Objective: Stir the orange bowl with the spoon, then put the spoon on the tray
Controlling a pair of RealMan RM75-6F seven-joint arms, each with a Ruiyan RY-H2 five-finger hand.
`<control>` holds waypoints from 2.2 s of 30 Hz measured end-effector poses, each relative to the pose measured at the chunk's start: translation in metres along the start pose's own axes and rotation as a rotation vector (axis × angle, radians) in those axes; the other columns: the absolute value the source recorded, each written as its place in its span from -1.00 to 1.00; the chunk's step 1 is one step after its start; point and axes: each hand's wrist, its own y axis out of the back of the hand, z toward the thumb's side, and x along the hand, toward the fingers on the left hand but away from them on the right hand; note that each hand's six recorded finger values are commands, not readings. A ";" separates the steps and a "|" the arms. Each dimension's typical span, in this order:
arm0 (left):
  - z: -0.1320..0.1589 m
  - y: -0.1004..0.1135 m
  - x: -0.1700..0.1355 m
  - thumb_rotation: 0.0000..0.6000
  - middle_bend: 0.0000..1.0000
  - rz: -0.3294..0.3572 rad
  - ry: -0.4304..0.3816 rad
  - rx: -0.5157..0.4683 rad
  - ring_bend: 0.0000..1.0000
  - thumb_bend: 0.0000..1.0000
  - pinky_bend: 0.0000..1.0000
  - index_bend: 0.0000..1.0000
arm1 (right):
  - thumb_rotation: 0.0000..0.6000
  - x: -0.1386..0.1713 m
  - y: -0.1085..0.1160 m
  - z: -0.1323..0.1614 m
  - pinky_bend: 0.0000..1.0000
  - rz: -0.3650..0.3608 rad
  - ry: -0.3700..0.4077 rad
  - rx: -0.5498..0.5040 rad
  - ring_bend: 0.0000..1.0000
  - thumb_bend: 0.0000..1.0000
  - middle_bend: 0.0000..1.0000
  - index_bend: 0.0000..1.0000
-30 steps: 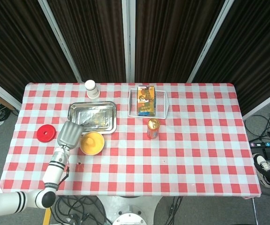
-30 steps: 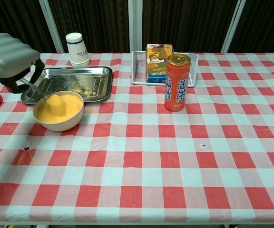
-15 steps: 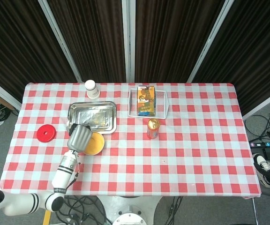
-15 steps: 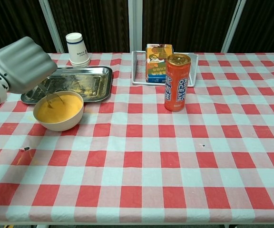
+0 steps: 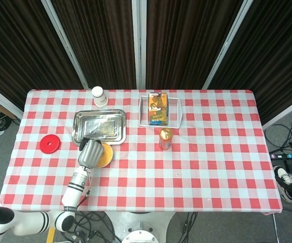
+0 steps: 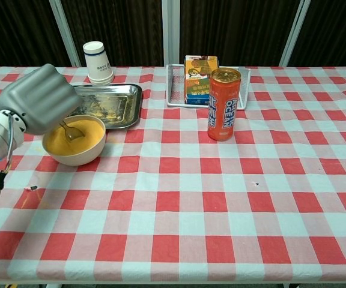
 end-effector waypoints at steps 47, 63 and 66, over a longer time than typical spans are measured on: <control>-0.059 -0.016 -0.001 1.00 0.75 0.000 -0.022 -0.243 0.68 -0.14 0.83 0.38 | 1.00 0.001 0.001 0.002 -1.00 -0.007 -0.002 0.001 -1.00 -0.80 -0.95 -1.00; -0.036 0.012 -0.005 1.00 0.77 0.215 0.029 0.174 0.68 -0.16 0.85 0.38 | 1.00 0.003 0.002 0.003 -1.00 -0.011 -0.001 0.004 -1.00 -0.80 -0.95 -1.00; -0.034 0.014 -0.004 1.00 0.77 0.238 0.031 0.241 0.68 -0.15 0.85 0.39 | 1.00 0.003 0.003 0.002 -1.00 -0.012 -0.003 0.005 -1.00 -0.80 -0.95 -1.00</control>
